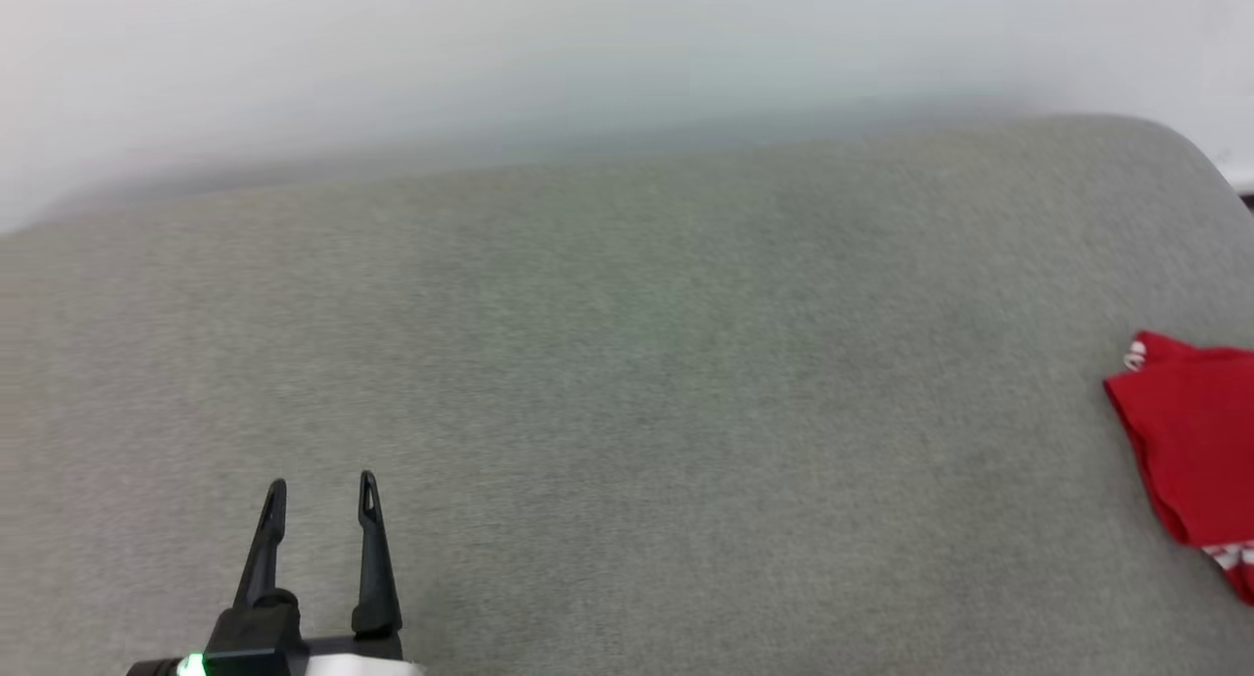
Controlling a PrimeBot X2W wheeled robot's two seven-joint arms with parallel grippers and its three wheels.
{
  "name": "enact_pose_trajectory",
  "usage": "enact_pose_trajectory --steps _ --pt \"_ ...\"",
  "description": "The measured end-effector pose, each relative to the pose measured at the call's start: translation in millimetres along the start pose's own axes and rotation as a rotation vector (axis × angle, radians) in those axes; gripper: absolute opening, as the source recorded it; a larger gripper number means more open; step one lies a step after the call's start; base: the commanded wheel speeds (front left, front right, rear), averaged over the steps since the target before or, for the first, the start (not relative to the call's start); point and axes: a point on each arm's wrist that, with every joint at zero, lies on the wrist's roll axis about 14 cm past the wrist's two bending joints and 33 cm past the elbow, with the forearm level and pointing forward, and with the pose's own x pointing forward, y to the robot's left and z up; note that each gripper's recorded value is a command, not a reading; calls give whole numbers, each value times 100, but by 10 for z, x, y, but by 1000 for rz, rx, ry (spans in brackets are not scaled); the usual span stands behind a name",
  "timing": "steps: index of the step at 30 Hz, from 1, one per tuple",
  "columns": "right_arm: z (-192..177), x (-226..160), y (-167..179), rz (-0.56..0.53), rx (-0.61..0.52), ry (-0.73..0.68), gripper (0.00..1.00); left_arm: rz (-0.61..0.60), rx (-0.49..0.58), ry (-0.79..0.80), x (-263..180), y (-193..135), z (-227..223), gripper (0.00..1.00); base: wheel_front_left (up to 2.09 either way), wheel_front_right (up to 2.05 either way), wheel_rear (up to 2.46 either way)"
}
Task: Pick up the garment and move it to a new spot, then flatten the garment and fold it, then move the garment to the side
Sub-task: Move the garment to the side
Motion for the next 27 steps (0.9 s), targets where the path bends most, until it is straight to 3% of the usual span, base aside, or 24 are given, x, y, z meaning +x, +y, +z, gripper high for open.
enact_pose_trajectory --steps 3,11,20,27 --pt "206 -130 317 17 72 -110 100 37 6 -2 -134 121 34 100 0 0 0" --pt "502 -576 1087 82 229 -243 100 101 10 -15 -384 326 104 100 0 0 0" --pt "381 -957 1631 145 371 -190 100 124 8 -23 -490 399 134 100 0 0 0" --pt "250 -1202 1793 157 428 -135 100 132 6 -18 -560 425 122 100 0 0 0"
